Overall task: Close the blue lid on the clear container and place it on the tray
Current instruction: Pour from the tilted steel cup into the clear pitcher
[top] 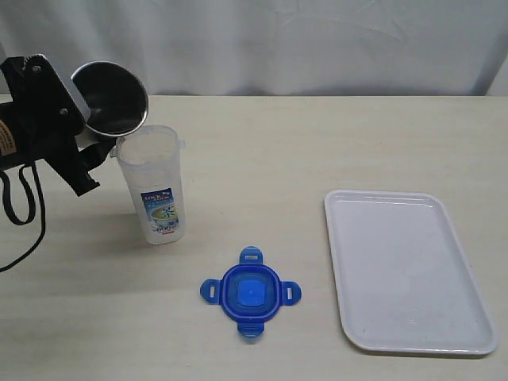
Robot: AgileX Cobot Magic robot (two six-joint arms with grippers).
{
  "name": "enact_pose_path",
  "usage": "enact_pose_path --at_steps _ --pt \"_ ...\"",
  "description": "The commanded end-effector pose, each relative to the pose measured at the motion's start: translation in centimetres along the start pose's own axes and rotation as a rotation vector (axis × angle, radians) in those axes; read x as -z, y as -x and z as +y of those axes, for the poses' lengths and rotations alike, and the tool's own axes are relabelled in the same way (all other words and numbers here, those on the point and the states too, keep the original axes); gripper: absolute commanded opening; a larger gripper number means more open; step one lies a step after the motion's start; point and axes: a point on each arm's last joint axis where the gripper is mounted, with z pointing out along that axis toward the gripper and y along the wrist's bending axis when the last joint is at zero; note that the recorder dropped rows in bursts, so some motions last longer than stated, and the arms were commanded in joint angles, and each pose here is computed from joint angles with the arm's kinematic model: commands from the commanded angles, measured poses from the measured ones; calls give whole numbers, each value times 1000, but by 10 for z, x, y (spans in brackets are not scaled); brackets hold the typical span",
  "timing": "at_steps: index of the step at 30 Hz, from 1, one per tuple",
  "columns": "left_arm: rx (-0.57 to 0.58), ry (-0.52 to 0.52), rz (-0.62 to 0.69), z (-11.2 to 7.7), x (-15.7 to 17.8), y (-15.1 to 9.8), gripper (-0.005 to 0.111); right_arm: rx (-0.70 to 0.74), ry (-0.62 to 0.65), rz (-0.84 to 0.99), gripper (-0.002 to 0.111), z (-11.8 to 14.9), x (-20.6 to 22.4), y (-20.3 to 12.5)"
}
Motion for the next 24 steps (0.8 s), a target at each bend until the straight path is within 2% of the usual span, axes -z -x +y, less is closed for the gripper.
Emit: enact_pose_path --at_steps 1,24 --pt "-47 47 -68 8 1 10 0 5 -1 -4 4 0 0 -1" --pt "-62 59 -91 9 1 12 0 5 -1 -4 4 0 0 -1"
